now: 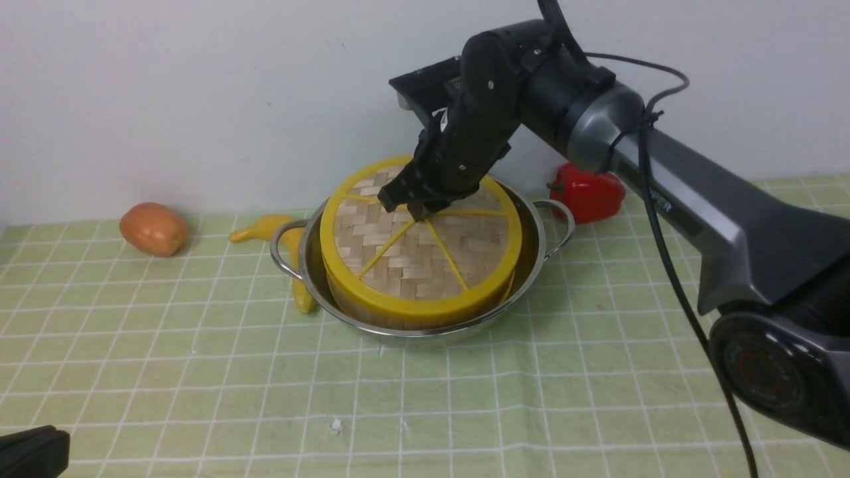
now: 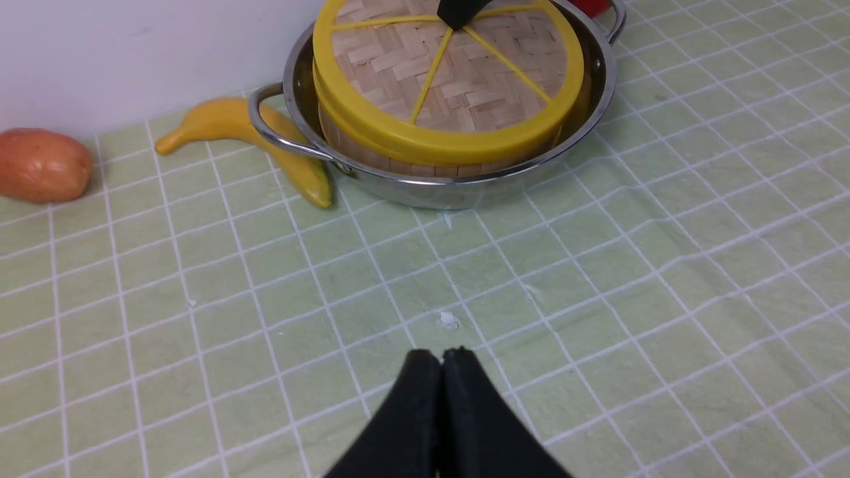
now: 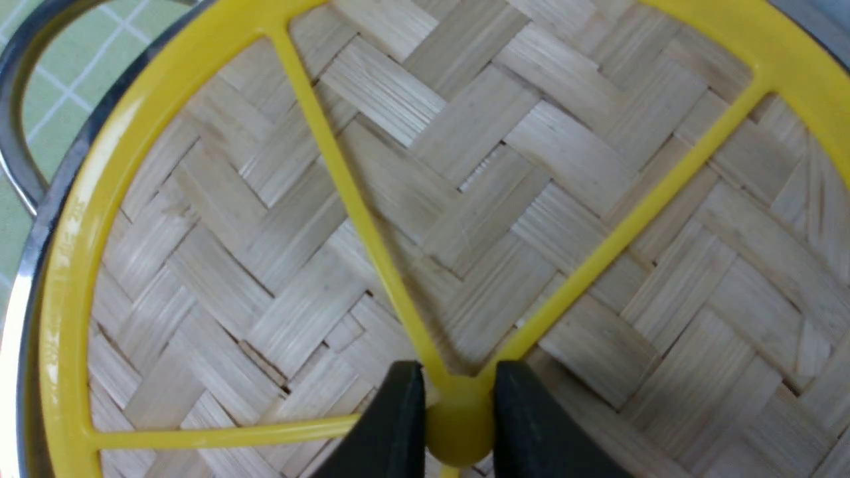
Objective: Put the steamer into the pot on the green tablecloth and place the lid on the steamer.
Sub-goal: 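Place the bamboo steamer lid onto the steamer basket in the pot with the right gripper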
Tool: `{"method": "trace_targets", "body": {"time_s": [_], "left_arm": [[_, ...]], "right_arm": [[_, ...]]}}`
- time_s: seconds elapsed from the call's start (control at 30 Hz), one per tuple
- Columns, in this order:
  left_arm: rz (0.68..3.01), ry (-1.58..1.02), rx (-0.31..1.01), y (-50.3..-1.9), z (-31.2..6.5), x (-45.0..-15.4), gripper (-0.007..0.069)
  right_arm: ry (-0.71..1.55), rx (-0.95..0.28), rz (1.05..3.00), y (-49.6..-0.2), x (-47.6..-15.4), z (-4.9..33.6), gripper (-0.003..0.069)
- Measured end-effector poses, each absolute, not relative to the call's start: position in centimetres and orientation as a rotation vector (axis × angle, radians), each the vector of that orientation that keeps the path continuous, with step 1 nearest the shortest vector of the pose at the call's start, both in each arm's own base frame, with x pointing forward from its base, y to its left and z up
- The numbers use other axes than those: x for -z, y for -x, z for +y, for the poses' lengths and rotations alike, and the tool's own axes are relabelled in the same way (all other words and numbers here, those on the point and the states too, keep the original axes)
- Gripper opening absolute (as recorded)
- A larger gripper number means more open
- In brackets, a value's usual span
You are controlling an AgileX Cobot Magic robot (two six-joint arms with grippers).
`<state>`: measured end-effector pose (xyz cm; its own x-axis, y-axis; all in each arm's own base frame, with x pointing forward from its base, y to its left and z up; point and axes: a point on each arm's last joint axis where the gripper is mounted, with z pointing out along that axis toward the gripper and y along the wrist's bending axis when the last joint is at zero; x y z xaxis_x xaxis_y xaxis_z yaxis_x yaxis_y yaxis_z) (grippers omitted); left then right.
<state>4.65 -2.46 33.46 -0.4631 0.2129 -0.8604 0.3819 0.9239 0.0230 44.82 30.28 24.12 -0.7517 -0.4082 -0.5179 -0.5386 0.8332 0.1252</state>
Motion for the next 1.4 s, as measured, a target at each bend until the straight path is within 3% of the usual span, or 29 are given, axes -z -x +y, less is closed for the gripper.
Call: {"method": "trace_targets", "body": {"time_s": [0.33,1.2,1.4], "left_arm": [[2.069,-0.425,0.208,-4.7,-2.4,-33.5,-0.0022],[2.070,-0.425,0.208,-4.6,-2.4,-33.5,-0.0022],[2.070,-0.425,0.208,-4.6,-2.4,-33.5,-0.0022]], "right_arm": [[0.683,-0.383,2.476,-44.9,-25.6,30.3,0.0146],[0.651,-0.396,2.482,-45.3,-24.7,30.6,0.0145],[0.642,-0.386,2.480,-44.9,-26.1,30.2,0.0145]]}}
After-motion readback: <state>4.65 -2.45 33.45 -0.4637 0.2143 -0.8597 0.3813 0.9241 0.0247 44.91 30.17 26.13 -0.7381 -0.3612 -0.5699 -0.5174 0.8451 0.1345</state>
